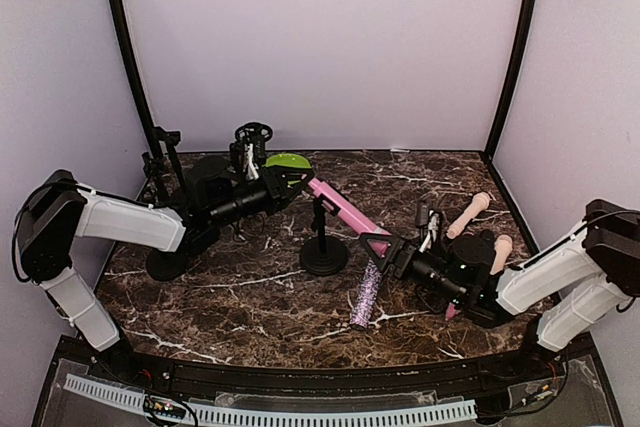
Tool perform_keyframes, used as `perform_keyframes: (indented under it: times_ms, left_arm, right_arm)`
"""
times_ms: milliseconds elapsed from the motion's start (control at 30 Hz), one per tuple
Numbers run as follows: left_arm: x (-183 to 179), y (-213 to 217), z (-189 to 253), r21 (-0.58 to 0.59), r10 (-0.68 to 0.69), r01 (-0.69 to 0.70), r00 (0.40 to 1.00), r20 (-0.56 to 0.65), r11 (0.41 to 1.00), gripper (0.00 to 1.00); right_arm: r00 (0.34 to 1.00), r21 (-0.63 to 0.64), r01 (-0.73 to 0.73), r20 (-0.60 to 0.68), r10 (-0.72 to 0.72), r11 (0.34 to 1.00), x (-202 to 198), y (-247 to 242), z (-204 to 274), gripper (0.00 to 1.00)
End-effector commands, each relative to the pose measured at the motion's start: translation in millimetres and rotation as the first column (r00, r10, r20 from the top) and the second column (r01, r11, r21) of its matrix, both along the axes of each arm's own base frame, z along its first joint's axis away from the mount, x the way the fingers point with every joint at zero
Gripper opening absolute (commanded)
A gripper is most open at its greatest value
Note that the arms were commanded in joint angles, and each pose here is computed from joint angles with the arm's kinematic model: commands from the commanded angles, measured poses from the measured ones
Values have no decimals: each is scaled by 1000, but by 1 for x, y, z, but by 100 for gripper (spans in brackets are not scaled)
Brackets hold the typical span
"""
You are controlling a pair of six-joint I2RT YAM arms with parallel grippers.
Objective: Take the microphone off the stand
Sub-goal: Pick up the microphone from the microphone stand.
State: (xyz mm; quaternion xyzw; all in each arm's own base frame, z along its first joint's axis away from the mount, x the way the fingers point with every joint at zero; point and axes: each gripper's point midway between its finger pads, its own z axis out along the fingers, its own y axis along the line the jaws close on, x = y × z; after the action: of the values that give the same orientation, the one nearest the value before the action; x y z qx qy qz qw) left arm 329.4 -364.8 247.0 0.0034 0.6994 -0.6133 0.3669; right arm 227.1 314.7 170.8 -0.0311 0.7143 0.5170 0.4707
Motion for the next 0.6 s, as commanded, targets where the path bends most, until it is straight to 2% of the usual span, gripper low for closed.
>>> perform_keyframes:
  times_ms: [0, 200, 567]
  left_arm:
    - [-3, 1, -35, 77, -1, 6, 998, -64, 997, 0]
    - [-3, 1, -41, 96, 2, 4, 998, -67, 995, 0]
    - [-3, 0, -52, 124, -2, 12, 997, -83, 992, 0]
  right_arm:
    - [995, 143, -61, 87, 49, 988, -3, 10, 50, 86]
    - [994, 181, -44, 107, 24, 982, -4, 2, 72, 75]
    - [988, 114, -4, 157, -14, 994, 1, 0, 108, 61]
